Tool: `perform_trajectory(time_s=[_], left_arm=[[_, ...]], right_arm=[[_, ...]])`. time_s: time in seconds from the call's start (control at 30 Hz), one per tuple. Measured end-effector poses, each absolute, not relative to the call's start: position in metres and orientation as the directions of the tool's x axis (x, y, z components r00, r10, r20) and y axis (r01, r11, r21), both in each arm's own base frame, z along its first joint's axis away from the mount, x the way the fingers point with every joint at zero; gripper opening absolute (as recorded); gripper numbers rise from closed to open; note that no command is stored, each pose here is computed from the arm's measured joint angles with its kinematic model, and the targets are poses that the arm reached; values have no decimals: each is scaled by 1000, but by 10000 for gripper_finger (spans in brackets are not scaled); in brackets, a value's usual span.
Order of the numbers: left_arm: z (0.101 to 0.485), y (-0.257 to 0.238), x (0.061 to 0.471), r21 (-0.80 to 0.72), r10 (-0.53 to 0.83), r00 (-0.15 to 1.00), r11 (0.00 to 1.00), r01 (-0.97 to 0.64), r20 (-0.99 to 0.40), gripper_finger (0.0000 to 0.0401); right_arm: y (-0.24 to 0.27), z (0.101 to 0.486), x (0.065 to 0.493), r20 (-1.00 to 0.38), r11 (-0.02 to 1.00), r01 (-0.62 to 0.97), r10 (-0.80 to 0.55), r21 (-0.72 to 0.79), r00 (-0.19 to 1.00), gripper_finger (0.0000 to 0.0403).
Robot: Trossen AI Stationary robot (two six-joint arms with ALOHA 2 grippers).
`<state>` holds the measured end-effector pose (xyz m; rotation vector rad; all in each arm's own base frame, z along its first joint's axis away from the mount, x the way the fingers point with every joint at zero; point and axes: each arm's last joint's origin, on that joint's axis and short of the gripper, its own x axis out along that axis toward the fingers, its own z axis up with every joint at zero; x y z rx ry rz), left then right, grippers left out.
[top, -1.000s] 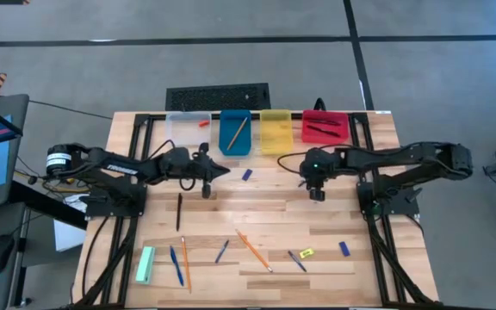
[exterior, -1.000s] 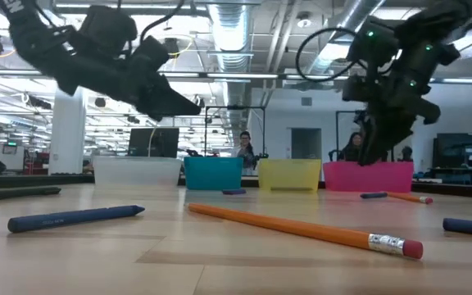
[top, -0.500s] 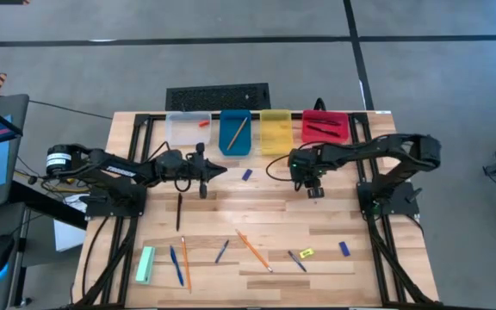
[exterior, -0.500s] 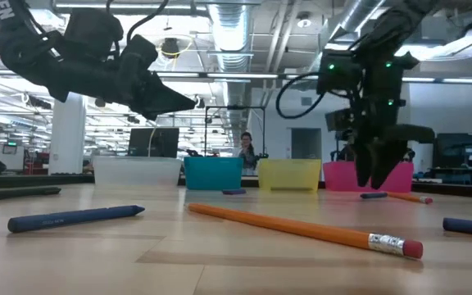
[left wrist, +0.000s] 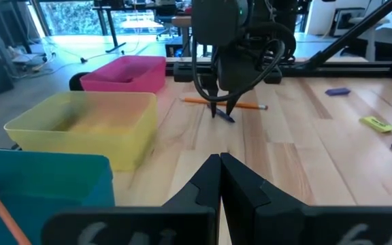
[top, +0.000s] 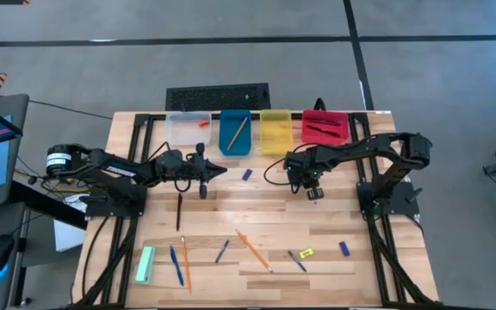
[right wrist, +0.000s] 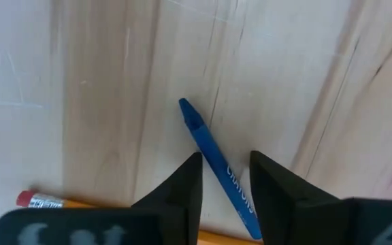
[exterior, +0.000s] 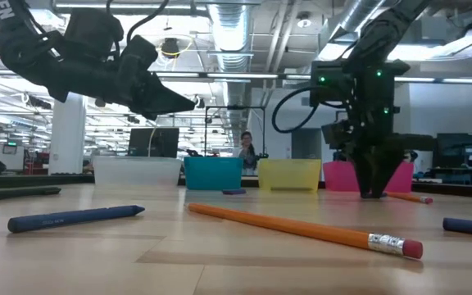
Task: Sort crayons/erasers/pens/pencils in bins
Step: Put the blue crayon into the yellow bin
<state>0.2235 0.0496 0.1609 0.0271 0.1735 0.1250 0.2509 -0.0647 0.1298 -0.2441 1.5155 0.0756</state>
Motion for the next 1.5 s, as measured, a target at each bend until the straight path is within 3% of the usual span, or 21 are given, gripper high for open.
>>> perform_trajectory(time_s=[0.4, 0.83, 1.07, 1.3, 1.5], left_arm=[[161, 50, 223, 38, 126, 977, 992, -121, -171, 0], [161, 50, 223, 38, 127, 977, 992, -122, -172, 0], [159, 50, 223, 44, 126, 974, 992, -119, -188, 0], [159, 50, 223, 46, 124, 974, 992, -117, -190, 0], [158, 49, 223, 51, 119, 972, 993, -110, -202, 0]], right_arm=[[-65, 130, 252, -992, 978, -170, -107, -118, 73, 64], [-67, 140, 261, -993, 993, -76, -86, -92, 78, 63], [-73, 152, 270, -988, 998, -56, 8, -1, 154, 63], [-82, 162, 262, -986, 1000, -13, -4, -6, 166, 64], [-70, 168, 257, -993, 998, -43, -35, -40, 112, 98]])
